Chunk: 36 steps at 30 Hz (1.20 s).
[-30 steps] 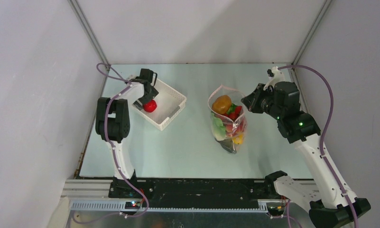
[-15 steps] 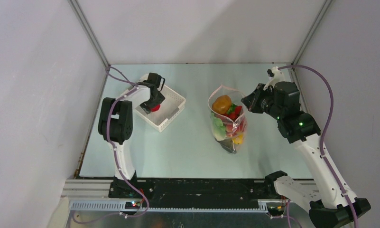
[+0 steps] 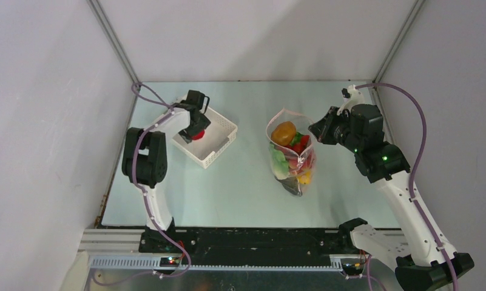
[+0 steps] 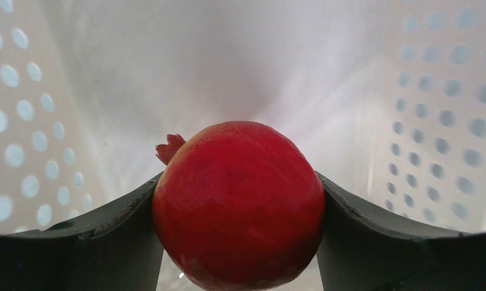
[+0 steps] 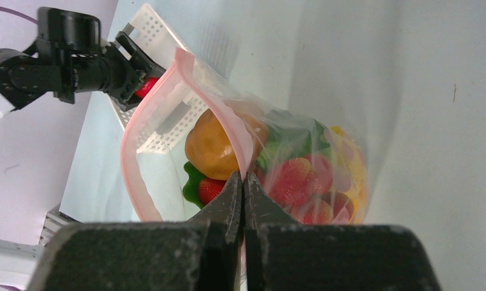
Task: Place the food in the zip-top bag and seal the zipper
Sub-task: Pick up the fake vegetable from the bin, then place the fake vegetable in the zipper food storage bag.
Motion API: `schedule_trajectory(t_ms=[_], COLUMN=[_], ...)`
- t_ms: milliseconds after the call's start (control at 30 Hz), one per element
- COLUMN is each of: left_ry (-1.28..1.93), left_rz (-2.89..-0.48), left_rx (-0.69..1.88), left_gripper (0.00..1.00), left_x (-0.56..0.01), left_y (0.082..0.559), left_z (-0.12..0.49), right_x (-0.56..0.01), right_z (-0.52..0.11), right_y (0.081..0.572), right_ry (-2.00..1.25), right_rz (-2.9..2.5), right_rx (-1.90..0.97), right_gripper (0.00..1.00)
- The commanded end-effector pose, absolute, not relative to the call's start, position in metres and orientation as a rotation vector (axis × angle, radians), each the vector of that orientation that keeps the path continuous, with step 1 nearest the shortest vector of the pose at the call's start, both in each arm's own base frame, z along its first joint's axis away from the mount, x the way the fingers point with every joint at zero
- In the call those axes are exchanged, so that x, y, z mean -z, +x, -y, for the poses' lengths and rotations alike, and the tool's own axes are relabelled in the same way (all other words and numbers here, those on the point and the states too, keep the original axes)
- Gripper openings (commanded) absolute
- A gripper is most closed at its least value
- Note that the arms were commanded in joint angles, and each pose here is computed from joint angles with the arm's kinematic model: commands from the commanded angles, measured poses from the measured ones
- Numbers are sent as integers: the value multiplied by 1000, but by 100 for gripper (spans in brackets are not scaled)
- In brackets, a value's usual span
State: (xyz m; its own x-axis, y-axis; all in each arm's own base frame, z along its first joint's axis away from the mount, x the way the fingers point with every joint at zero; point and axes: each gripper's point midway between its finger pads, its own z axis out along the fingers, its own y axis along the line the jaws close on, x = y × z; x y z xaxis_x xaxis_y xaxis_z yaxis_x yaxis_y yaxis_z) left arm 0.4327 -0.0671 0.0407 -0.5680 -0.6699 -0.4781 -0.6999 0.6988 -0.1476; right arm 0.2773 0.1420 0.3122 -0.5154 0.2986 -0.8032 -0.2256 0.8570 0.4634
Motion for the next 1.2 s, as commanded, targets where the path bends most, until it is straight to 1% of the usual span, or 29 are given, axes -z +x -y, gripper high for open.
schedule_trajectory(t_ms=[0, 67, 100, 200, 233, 267, 300, 333, 367, 400, 433, 467, 500, 533, 633, 700, 800, 1033, 1100, 1167], left_ry=[-963, -883, -845, -664, -609, -499, -436, -296, -223, -77, 2, 155, 230, 393, 699, 787, 844, 897, 899, 912], left_rz=[-2258, -2212, -2163, -2097, -2039, -2038, -1981, -1968, -1918, -1906, -1863, -1853, -1820, -1799, -1718, -1700, -1755, -1786, -1808, -1814], left_rx=[51, 108, 160, 276, 340, 391, 457, 551, 621, 712, 771, 838, 874, 938, 1092, 1117, 1069, 1059, 1047, 1050], left_gripper=[26, 26, 26, 26, 26, 26, 26, 26, 26, 26, 26, 26, 27, 27, 29, 30, 31, 41, 45, 52], left_x=[-123, -154, -180, -229, -255, -267, -292, -309, -327, -340, -358, -364, -378, -380, -392, -390, -373, -358, -352, -349], left_y=[440, 438, 437, 427, 424, 416, 412, 398, 396, 380, 372, 354, 344, 323, 274, 261, 258, 251, 253, 252], left_z=[77, 87, 93, 126, 137, 158, 169, 196, 211, 238, 253, 278, 291, 315, 361, 378, 393, 415, 418, 421], right_x=[-329, -328, -328, -327, -327, -326, -326, -325, -326, -325, -325, -325, -325, -325, -328, -330, -330, -332, -333, -335], right_z=[-140, -140, -140, -141, -142, -142, -143, -143, -143, -144, -144, -145, -146, -147, -150, -151, -152, -153, -153, -152], right_y=[278, 278, 278, 279, 280, 280, 280, 280, 280, 280, 280, 279, 279, 278, 275, 274, 272, 268, 267, 266], right_ry=[45, 43, 42, 41, 39, 38, 34, 32, 29, 29, 28, 24, 23, 17, 4, 2, 0, -6, -7, -9], right_rz=[-1963, -1965, -1965, -1968, -1968, -1971, -1971, -1974, -1973, -1975, -1978, -1980, -1980, -1981, -1967, -1961, -1958, -1955, -1954, -1949], right_rx=[-646, -646, -648, -648, -651, -651, -653, -653, -655, -655, -657, -665, -669, -679, -702, -715, -724, -734, -739, -739], right_gripper=[0, 0, 0, 0, 0, 0, 0, 0, 0, 0, 0, 0, 0, 0, 0, 0, 0, 0, 0, 0])
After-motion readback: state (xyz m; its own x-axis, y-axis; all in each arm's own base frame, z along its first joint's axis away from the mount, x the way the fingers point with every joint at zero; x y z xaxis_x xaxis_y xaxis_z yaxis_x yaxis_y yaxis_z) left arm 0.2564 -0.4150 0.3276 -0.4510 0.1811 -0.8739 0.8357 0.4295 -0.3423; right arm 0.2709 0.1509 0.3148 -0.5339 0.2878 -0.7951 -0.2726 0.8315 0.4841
